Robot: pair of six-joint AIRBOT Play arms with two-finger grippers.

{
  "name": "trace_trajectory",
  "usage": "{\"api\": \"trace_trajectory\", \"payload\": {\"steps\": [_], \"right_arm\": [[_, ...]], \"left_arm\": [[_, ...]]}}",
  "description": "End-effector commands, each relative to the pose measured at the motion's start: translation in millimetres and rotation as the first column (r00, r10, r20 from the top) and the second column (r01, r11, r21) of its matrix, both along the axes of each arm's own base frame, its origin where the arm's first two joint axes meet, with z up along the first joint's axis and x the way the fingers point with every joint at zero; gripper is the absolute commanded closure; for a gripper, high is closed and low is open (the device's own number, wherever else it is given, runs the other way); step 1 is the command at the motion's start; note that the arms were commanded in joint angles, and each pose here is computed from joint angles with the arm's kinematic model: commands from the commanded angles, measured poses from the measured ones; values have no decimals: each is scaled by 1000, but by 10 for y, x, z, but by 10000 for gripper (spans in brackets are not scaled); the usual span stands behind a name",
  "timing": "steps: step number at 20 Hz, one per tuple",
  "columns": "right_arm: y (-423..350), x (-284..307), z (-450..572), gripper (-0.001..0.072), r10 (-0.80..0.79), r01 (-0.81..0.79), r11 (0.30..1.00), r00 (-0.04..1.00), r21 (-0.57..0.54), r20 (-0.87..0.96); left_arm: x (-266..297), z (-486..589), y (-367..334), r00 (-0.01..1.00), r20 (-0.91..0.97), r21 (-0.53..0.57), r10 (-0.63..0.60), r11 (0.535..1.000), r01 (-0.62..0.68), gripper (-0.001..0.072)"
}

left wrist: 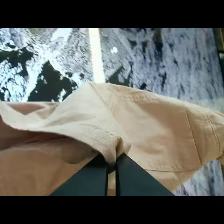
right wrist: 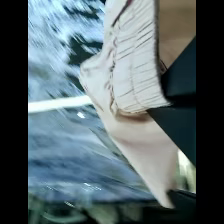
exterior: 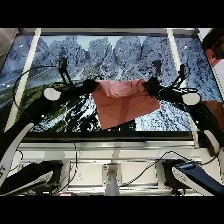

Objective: Fold the clothes and pants, and hang the long-sleeved shirts on hangers.

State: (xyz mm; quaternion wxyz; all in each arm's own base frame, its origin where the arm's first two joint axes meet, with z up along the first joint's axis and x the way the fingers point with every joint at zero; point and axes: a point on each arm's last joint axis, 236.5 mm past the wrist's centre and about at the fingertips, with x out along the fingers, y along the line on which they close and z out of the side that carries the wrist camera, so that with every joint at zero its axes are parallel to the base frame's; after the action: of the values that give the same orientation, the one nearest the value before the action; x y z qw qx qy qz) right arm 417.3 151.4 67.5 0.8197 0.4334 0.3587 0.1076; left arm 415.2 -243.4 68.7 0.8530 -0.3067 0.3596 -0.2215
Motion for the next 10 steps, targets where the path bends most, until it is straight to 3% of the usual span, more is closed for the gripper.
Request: {"api": "trace_trajectory", "payload": {"steps": [1, 5, 10], "right_arm": [[-197, 263, -135, 693, -99, 100, 995, 995, -18, 9], [-603, 185, -191, 693, -86, 87, 996, 992, 3, -89], [-1097, -495, -449, 693, 111, -140, 988, 939, -67, -324]], "left_arm": [[100, -117, -32, 998, -31, -37, 55, 998, -56, 692], [-346, -207, -356, 978, -165, -102, -130, 988, 115, 692], [-843, -352, -496, 908, -270, -95, -320, 947, 306, 692]]}}
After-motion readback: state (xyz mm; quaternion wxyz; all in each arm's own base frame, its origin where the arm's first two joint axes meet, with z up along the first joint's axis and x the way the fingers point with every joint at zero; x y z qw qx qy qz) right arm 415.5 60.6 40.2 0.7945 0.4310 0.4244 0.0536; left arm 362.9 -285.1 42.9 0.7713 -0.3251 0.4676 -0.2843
